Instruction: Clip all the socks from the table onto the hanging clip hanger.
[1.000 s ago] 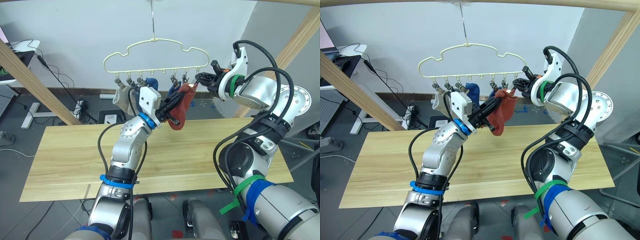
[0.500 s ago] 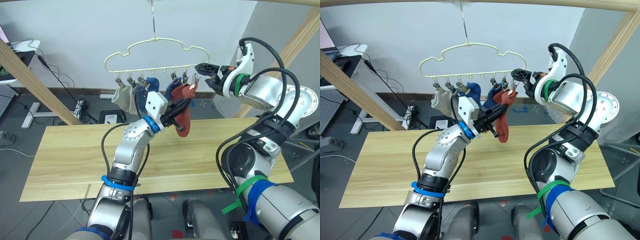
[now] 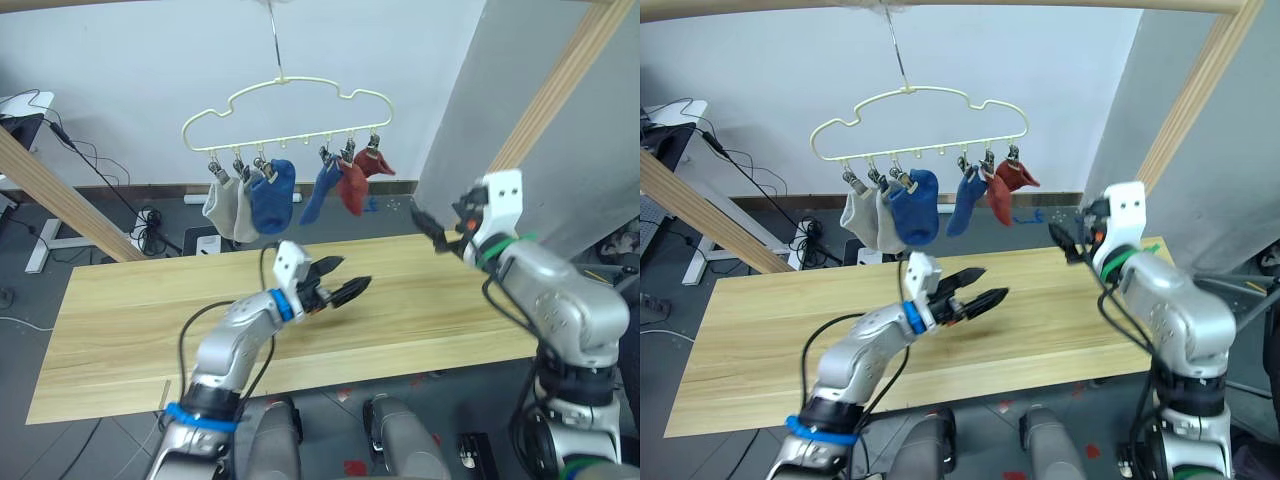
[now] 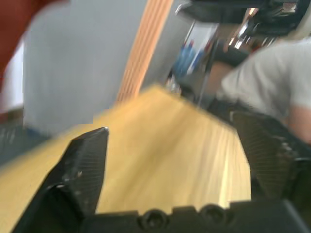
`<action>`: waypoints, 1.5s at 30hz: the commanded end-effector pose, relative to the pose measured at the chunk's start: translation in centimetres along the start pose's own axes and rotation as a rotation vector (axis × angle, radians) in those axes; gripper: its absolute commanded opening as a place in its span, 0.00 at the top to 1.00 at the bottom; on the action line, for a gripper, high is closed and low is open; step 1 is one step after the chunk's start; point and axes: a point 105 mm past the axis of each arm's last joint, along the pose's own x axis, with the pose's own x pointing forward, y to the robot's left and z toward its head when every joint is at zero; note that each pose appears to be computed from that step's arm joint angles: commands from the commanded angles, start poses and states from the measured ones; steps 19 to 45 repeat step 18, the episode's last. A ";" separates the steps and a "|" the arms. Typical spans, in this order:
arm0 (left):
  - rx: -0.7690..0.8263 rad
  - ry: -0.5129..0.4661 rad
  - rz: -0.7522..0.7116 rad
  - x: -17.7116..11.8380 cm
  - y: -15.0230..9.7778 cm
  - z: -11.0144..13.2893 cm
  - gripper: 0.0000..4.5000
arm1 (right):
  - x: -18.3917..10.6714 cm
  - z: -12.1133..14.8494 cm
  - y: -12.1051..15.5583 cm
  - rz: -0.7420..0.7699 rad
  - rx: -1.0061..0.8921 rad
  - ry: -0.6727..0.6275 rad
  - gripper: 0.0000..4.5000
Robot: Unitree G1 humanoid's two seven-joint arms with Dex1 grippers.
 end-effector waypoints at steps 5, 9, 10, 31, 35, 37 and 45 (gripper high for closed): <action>0.133 0.127 0.463 -8.1 5.5 -1.0 0.01 | -1.4 -5.5 -0.1 -0.019 -0.051 0.051 0.00; 0.187 0.241 0.661 -11.7 6.4 -3.1 0.01 | -1.8 -8.0 -1.0 -0.054 -0.073 0.102 0.00; 0.188 0.247 0.680 -12.2 6.4 -3.3 0.01 | -1.9 -8.4 -1.2 -0.060 -0.072 0.109 0.00; 0.140 0.281 0.858 -15.8 6.4 -5.2 0.01 | -2.0 -9.7 -1.8 -0.094 -0.056 0.118 0.00; 0.140 0.281 0.858 -15.8 6.4 -5.2 0.01 | -2.0 -9.7 -1.8 -0.094 -0.056 0.118 0.00; 0.140 0.281 0.858 -15.8 6.4 -5.2 0.01 | -2.0 -9.7 -1.8 -0.094 -0.056 0.118 0.00; 0.140 0.281 0.858 -15.8 6.4 -5.2 0.01 | -2.0 -9.7 -1.8 -0.094 -0.056 0.118 0.00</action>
